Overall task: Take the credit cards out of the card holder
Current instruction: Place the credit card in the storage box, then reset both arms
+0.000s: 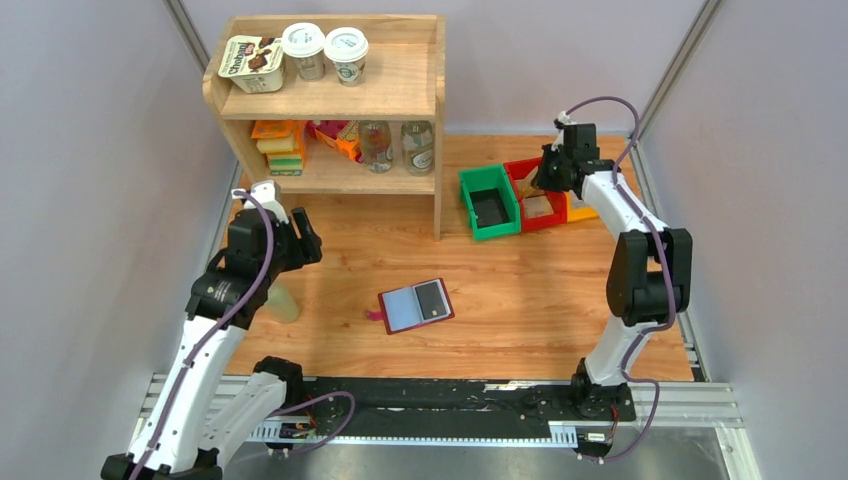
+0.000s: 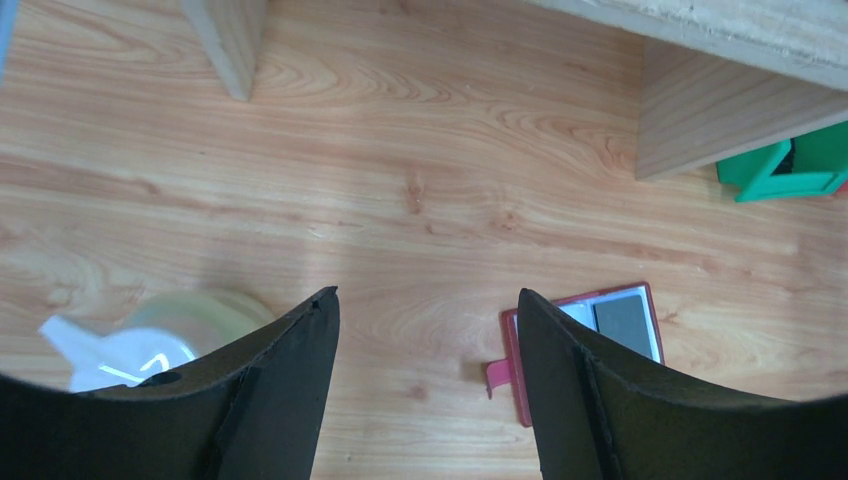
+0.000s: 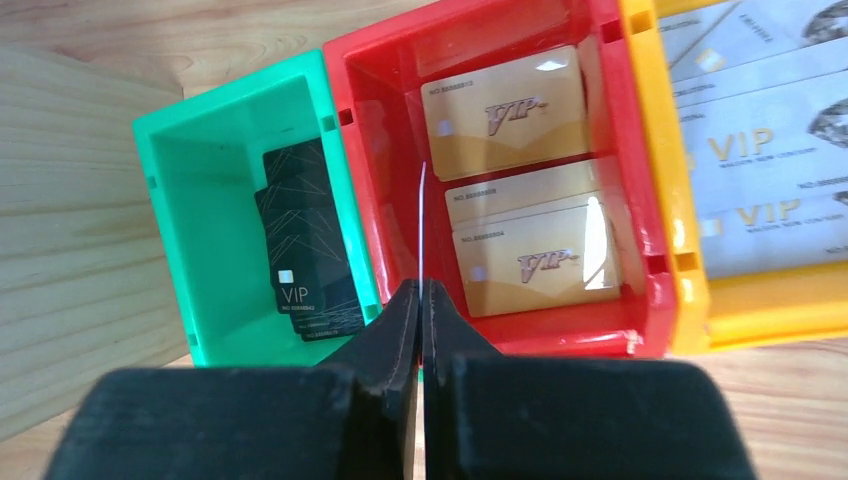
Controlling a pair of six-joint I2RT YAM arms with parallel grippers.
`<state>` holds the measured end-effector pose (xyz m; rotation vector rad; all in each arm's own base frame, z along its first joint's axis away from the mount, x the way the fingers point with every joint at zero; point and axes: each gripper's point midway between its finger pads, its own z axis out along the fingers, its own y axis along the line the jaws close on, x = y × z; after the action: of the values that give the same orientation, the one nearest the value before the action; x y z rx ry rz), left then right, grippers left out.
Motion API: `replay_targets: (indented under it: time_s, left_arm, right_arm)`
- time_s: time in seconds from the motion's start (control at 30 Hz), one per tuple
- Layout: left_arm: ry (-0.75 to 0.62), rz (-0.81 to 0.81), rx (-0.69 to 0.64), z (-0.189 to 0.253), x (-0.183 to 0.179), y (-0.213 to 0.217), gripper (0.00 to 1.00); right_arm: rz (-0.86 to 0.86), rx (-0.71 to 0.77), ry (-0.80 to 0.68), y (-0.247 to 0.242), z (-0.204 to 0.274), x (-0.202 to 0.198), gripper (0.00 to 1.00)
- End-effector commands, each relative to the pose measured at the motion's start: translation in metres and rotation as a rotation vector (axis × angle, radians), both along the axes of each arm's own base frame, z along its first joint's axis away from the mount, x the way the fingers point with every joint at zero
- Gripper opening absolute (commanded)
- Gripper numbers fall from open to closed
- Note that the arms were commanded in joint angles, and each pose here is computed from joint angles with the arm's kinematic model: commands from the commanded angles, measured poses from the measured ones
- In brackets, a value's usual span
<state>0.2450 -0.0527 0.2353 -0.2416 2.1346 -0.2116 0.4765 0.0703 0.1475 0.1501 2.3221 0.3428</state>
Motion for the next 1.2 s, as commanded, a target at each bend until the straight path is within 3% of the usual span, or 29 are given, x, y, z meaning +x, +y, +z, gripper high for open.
replay_targets:
  time_s: [0.0,0.1,0.17,0.47,0.77,0.97,1.17]
  left_arm:
    - [-0.058,0.081,0.03,0.026,-0.012,0.02,0.73]
    - [-0.093,0.096,0.045,0.036,-0.019,0.027,0.74]
    - [-0.108,0.111,0.056,0.042,-0.024,0.032,0.74]
    - [-0.196,0.193,0.094,0.069,-0.055,0.058,0.75]
    - [-0.367,0.358,0.135,0.105,-0.088,0.099,0.76]
    - [-0.472,0.448,0.126,0.122,-0.105,0.116,0.77]
    - [-0.524,0.469,0.147,0.125,-0.109,0.123,0.77]
  right_arm:
    - [-0.022,0.056,0.019,-0.004,-0.001,0.012,0.09]
    - [-0.138,0.029,0.099,-0.031,-0.017,0.009,0.48]
    - [-0.226,-0.014,0.125,-0.059,-0.012,0.002,0.64]
    - [-0.46,-0.213,-0.111,-0.115,0.1,-0.062,0.98]
    - [-0.565,-0.242,-0.518,-0.133,0.219,-0.178,1.0]
    - [-0.587,-0.215,-0.812,-0.133,0.257,-0.256,1.0]
    - [-0.573,-0.204,-0.951,-0.129,0.258,-0.296,1.0]
